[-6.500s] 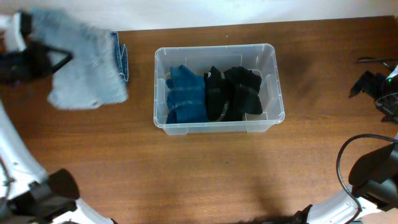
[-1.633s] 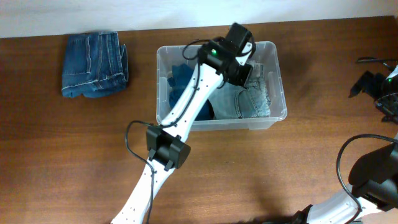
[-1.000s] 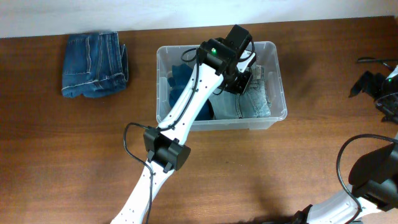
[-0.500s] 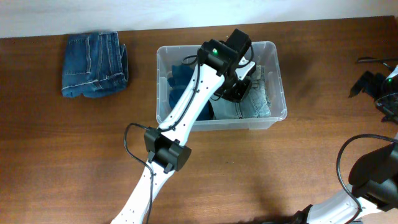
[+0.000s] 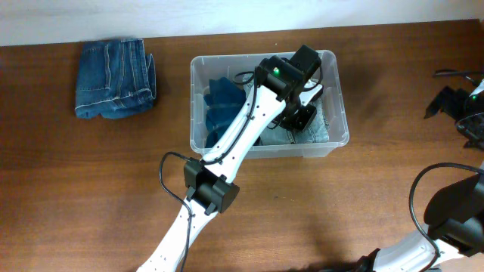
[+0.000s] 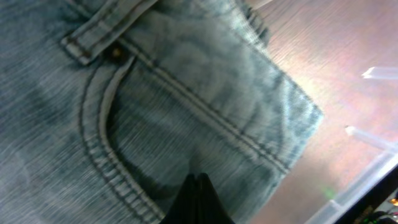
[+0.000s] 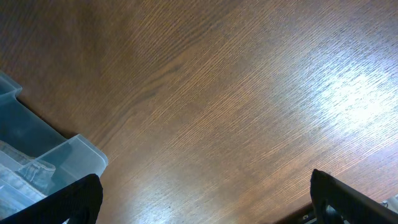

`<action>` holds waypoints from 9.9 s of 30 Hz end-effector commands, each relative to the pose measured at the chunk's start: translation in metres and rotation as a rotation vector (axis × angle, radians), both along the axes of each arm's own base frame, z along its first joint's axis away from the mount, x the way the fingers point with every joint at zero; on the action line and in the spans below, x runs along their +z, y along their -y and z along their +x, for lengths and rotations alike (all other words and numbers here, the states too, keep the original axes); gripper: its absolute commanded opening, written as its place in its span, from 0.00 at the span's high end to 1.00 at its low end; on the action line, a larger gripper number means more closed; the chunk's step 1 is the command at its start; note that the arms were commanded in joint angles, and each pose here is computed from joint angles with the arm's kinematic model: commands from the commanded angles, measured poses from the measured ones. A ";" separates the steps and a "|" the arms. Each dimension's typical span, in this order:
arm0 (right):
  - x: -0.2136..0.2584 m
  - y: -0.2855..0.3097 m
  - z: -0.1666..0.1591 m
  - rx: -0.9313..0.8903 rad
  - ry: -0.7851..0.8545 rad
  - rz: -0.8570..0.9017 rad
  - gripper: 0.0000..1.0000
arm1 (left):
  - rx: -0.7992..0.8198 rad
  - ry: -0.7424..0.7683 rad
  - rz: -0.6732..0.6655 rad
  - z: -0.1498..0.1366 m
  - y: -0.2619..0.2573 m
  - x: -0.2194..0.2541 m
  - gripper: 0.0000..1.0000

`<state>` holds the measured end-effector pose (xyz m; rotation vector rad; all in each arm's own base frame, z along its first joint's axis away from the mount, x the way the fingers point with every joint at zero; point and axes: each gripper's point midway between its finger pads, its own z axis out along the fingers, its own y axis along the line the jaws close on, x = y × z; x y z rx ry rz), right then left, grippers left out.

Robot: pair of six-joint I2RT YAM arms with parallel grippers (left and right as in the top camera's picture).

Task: Pack container

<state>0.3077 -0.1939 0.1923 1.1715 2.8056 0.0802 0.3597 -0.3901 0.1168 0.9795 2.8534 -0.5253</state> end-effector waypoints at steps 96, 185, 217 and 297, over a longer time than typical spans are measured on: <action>0.001 0.001 0.000 0.007 0.002 -0.008 0.02 | 1.097 0.540 0.328 0.217 -0.561 -0.030 0.99; 0.001 0.001 0.000 0.007 0.002 -0.008 0.01 | 1.109 -0.012 -0.494 0.181 -0.521 -0.129 0.99; 0.001 0.001 0.000 0.007 0.002 -0.008 0.02 | 0.325 0.018 -0.916 0.093 -0.236 0.249 0.99; 0.001 0.001 0.000 0.006 0.002 -0.008 0.01 | 0.516 -0.373 -0.751 0.088 -0.096 0.191 0.99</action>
